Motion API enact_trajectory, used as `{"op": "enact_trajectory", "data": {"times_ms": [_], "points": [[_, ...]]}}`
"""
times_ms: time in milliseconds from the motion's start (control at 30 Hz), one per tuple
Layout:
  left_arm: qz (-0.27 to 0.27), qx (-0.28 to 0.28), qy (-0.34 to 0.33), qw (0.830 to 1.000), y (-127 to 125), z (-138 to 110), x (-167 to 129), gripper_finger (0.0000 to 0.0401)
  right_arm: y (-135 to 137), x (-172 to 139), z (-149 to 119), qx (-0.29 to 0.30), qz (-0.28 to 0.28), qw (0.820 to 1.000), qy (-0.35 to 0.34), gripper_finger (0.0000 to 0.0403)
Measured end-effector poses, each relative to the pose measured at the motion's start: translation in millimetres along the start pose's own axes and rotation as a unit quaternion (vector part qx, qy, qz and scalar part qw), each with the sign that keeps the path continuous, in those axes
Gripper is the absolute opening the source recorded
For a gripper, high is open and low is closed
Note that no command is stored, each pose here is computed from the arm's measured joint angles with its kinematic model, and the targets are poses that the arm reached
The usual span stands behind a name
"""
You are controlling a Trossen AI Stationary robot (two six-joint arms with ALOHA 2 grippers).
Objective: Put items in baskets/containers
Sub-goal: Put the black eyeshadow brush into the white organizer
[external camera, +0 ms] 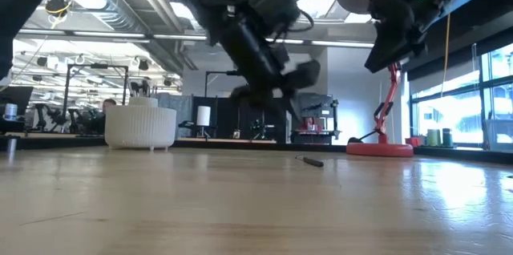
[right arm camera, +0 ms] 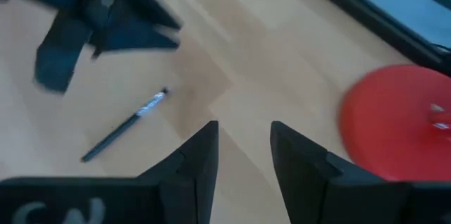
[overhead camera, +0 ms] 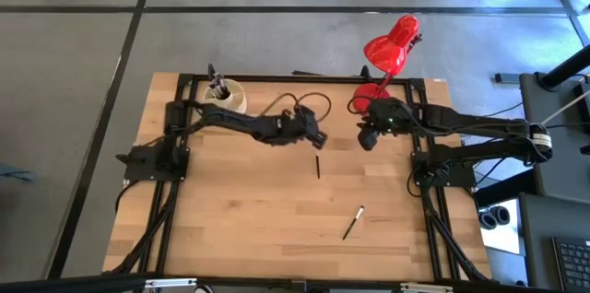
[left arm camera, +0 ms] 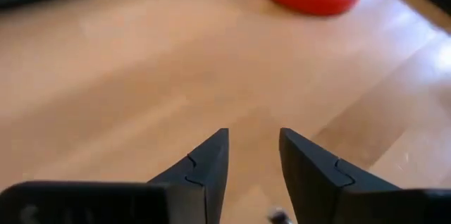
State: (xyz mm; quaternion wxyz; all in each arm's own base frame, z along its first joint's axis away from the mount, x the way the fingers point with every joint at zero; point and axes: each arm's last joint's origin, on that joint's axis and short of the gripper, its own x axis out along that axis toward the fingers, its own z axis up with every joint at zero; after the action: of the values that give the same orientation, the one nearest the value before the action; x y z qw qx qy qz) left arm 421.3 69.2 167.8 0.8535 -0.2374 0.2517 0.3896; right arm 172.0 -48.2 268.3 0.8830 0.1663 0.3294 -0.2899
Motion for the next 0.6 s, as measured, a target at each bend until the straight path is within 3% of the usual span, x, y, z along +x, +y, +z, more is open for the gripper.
{"op": "enact_trajectory", "data": {"times_ms": [100,267,600], "points": [[-0.014,-0.034,0.020,0.999,-16.5,-11.2,9.3,0.0125,-1.6,-0.6,-1.4,0.004,-0.017,1.000,0.002,0.0129],[-0.028,-0.014,0.055,0.998,-42.2,-26.4,18.0,0.0125,-2.0,0.0,-2.6,0.003,-0.023,1.000,0.008,0.0129],[0.055,0.040,0.082,0.994,-50.2,-36.1,13.1,0.0125,-2.7,-0.1,-3.8,0.008,-0.028,0.999,0.013,0.0129]]}}
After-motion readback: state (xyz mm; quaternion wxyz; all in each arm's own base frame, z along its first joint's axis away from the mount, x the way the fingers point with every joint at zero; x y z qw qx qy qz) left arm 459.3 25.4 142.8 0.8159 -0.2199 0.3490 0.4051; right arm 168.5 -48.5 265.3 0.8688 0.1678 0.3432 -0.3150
